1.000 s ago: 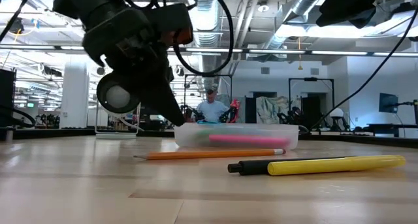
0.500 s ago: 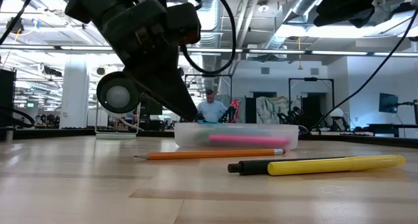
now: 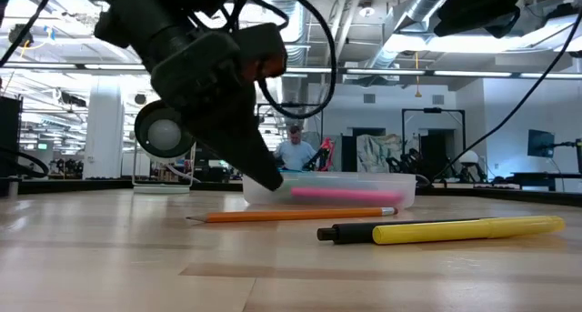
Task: Pick & place school supplies into a supply box
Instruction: Put the orange pencil into the orange supply box
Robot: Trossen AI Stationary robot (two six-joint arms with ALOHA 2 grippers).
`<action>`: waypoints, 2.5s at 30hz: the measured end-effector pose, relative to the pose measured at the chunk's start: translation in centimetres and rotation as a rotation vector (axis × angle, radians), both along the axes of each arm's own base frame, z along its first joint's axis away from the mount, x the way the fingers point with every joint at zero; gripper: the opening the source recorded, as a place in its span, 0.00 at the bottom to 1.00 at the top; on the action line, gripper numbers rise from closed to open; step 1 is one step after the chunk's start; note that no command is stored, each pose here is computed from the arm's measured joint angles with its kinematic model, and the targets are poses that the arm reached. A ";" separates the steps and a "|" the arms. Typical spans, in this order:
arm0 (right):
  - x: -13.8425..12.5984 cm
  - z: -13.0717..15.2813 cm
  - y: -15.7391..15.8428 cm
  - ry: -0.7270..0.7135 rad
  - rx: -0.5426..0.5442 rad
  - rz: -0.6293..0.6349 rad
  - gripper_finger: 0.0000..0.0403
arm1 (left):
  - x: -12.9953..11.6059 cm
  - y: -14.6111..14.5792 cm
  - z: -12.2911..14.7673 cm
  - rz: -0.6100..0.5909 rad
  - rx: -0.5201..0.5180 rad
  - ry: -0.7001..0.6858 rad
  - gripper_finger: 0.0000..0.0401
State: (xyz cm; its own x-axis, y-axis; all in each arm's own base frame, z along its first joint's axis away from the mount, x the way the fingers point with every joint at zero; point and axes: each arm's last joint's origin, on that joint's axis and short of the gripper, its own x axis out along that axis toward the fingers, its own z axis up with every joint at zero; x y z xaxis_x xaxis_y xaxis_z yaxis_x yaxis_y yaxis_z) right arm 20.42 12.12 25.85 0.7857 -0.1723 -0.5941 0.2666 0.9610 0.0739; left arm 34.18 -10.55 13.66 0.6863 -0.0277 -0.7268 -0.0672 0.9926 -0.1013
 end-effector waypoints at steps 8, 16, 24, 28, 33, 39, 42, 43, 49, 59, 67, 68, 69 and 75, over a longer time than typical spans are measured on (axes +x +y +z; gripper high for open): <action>0.0 0.0 0.0 -0.002 0.005 -0.001 0.30 | 1.1 -1.1 -2.0 -0.033 -0.028 0.029 0.47; -0.1 -0.1 0.1 0.000 0.014 -0.007 0.30 | 1.1 -1.5 -2.6 0.053 0.047 0.078 0.37; -0.1 -0.1 0.1 0.001 0.014 -0.007 0.30 | 0.3 -1.7 -3.0 0.036 0.050 0.180 0.14; -0.1 -0.1 0.1 0.000 0.014 -0.007 0.30 | -0.2 -1.9 -3.1 0.007 0.050 0.224 0.03; -0.1 -0.1 0.1 0.000 0.015 -0.007 0.30 | -0.5 -2.3 -3.2 -0.087 0.103 0.244 0.04; -0.1 -0.1 0.1 -0.003 0.029 -0.018 0.30 | -0.5 -2.3 -3.2 -0.055 0.080 0.243 0.04; -0.1 -0.1 0.1 -0.002 0.030 -0.017 0.30 | -0.5 -2.3 -3.2 -0.032 0.068 0.237 0.05; -0.1 -0.1 0.1 -0.002 0.031 -0.017 0.30 | -0.5 -2.3 -3.2 -0.030 0.066 0.237 0.06; -0.1 -0.1 0.1 -0.002 0.030 -0.017 0.30 | -0.5 -2.3 -3.3 0.004 0.042 0.240 0.13; -0.1 -0.1 0.1 -0.002 0.029 -0.017 0.30 | -0.6 -2.3 -3.3 0.017 0.017 0.261 0.05; -0.1 -0.1 0.1 -0.002 0.029 -0.017 0.30 | -0.6 -2.3 -3.2 0.053 0.011 0.249 0.02; -0.1 -0.1 0.1 -0.002 0.030 -0.017 0.30 | -0.6 -2.3 -3.2 0.054 0.012 0.247 0.02; -0.1 -0.1 0.1 -0.003 0.033 -0.019 0.30 | -0.5 -2.3 -3.1 0.056 0.016 0.246 0.01; -0.1 -0.1 0.1 -0.003 0.036 -0.021 0.30 | 0.5 -2.7 -1.7 0.028 0.085 0.243 0.01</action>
State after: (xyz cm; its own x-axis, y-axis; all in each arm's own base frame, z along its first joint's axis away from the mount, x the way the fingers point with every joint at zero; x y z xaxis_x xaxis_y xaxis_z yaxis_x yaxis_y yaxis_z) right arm 20.35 12.18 25.78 0.7839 -0.1673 -0.5980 0.2861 0.9520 0.1087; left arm 34.73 -13.25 11.93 0.4912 0.0571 -0.8692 -0.1071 0.9942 0.0049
